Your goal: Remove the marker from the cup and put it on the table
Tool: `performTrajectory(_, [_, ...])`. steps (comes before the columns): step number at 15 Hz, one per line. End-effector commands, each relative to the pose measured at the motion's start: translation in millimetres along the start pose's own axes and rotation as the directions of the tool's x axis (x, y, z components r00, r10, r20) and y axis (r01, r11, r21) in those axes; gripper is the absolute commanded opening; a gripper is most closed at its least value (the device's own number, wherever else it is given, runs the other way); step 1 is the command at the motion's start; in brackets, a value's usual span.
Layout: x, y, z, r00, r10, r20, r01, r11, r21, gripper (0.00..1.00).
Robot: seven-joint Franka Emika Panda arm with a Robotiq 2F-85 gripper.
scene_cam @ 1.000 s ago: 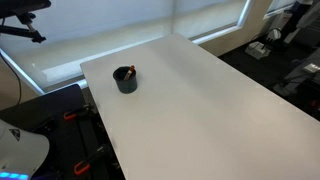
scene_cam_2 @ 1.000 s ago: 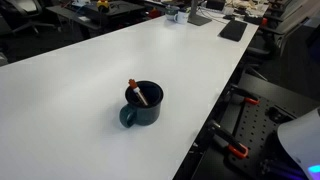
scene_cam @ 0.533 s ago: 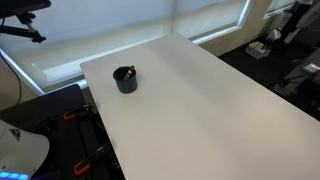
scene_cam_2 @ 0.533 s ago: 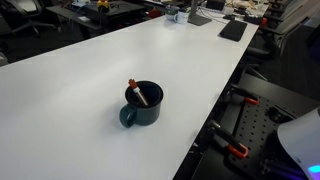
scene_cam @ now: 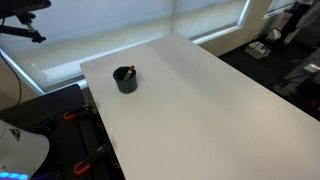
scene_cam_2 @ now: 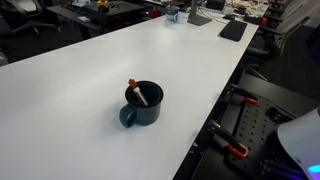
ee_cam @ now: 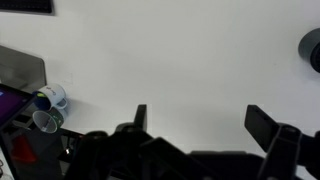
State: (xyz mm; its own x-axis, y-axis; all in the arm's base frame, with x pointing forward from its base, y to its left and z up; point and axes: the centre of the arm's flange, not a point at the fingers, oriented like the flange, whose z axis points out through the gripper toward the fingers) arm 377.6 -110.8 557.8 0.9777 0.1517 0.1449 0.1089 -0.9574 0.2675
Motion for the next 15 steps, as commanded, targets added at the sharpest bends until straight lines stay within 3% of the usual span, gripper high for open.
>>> performTrajectory(1, [4.2, 3.2, 2.1, 1.0, -0.003, -0.003, 0.003, 1.0, 0.017, 1.0])
performTrajectory(8, [64.4, 23.9, 36.1, 0.999, -0.032, 0.03, 0.026, 0.983, 0.184, 1.0])
performTrajectory(10, [88.0, 18.2, 47.4, 0.995, -0.091, 0.037, 0.08, 0.969, 0.235, 1.0])
performTrajectory(13, [121.2, -17.4, 69.5, 0.97, -0.237, 0.061, 0.207, 0.928, 0.31, 1.0])
performTrajectory(14, [91.1, -10.2, 65.0, 0.987, -0.157, 0.036, 0.142, 0.952, 0.271, 1.0])
performTrajectory(15, [100.9, -19.8, 72.4, 0.981, -0.19, 0.044, 0.169, 0.943, 0.287, 1.0])
